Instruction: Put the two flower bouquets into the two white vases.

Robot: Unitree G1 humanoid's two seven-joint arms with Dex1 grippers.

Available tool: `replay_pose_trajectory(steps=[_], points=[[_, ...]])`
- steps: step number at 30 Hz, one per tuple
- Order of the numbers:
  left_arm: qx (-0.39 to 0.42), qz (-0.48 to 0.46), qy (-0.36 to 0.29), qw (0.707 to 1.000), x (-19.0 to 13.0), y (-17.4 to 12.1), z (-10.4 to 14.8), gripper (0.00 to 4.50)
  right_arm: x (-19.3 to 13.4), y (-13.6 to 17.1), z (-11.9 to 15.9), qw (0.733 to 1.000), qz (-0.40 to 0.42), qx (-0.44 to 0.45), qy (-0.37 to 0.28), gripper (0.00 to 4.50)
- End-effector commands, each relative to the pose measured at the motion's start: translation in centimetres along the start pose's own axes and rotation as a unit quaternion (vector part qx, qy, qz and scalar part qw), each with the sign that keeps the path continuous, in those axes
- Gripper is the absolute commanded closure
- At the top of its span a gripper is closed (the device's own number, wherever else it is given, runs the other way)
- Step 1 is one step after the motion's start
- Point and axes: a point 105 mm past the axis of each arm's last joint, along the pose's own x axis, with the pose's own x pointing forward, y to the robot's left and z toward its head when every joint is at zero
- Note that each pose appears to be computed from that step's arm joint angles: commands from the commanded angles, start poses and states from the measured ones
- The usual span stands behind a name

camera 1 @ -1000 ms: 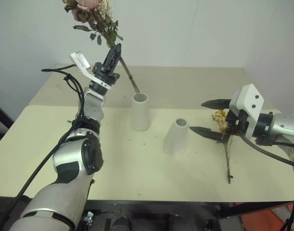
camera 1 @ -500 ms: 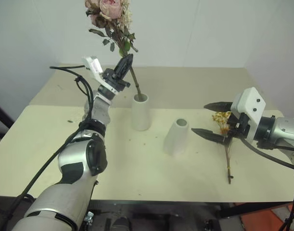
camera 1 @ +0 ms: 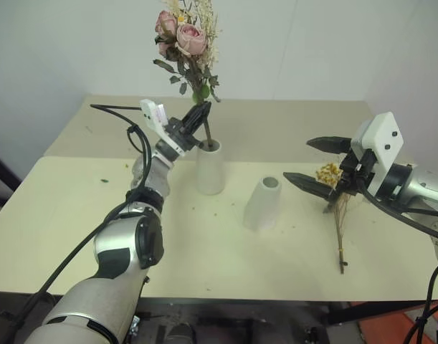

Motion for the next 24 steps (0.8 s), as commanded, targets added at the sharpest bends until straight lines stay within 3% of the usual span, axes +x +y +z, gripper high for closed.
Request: replay_pose_trajectory(steps=[1,14,24], points=[[0.013,-0.005,-0.005,1.000,-0.1,0.0,0.6,4.37,-0.1,0.1,1.1,1.000,-0.007,-0.018,-0.014,0.00],[0.077,-0.049,0.045,0.995,-1.0,-0.5,-0.1,0.19,0.3,-0.1,0.2,1.000,-0.009,-0.024,0.004,0.00],[0.147,-0.083,0.121,0.978,-3.2,0.3,-0.1,0.04,0.5,-0.4,-0.2,1.000,-0.010,-0.023,0.005,0.00]])
